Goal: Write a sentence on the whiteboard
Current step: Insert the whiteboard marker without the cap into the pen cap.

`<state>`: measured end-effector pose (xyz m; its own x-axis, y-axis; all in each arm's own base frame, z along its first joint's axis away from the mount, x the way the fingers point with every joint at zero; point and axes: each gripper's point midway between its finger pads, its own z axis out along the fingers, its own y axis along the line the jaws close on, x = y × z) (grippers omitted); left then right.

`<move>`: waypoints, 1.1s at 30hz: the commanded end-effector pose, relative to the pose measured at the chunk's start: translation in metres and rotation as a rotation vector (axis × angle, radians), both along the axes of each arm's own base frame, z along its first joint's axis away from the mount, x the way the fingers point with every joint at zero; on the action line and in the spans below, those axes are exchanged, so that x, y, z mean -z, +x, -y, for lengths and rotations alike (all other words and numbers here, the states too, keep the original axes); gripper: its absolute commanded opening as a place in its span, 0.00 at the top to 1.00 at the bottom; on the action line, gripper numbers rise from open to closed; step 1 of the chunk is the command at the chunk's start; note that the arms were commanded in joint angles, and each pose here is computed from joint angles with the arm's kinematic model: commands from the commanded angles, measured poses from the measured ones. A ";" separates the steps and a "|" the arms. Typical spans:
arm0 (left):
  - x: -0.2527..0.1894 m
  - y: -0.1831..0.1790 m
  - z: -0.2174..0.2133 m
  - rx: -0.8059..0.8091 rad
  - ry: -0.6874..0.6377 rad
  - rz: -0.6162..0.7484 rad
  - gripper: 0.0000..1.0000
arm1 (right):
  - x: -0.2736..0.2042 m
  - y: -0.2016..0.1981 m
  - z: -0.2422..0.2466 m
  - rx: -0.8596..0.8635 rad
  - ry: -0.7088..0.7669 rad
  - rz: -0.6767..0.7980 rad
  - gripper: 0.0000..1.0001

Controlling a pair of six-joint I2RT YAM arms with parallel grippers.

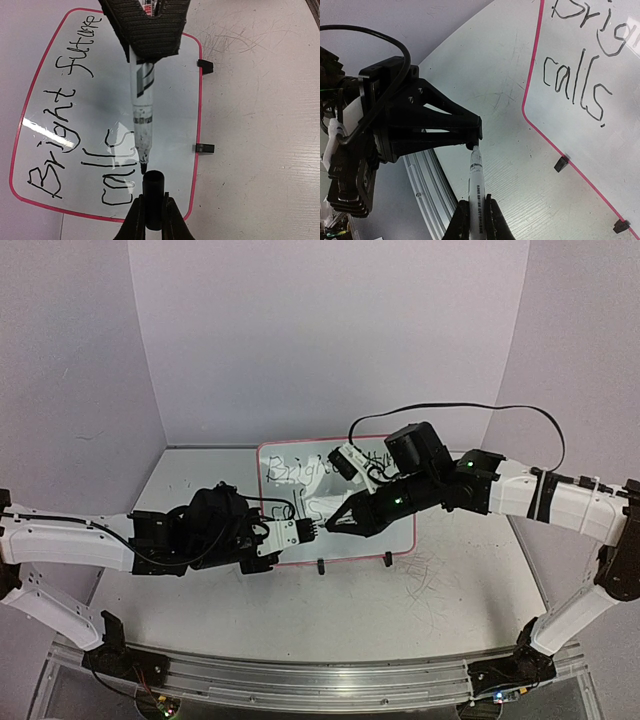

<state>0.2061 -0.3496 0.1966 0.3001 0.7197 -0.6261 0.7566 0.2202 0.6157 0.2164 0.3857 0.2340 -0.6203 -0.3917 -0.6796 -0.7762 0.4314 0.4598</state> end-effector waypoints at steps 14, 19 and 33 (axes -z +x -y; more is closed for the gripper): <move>-0.027 0.002 0.006 0.005 -0.066 0.021 1.00 | -0.001 -0.003 -0.016 -0.029 0.020 0.010 1.00; -0.028 0.002 0.006 0.003 -0.070 0.022 1.00 | 0.003 -0.007 -0.020 -0.041 0.015 0.003 1.00; -0.023 0.002 0.003 -0.008 -0.063 0.016 1.00 | -0.002 -0.012 -0.018 -0.033 0.030 0.008 1.00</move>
<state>0.2048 -0.3457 0.1898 0.2905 0.7385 -0.6085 0.7648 0.2029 0.6114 0.2081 0.3994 0.2216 -0.6197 -0.4156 -0.6657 -0.7799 0.4209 0.4633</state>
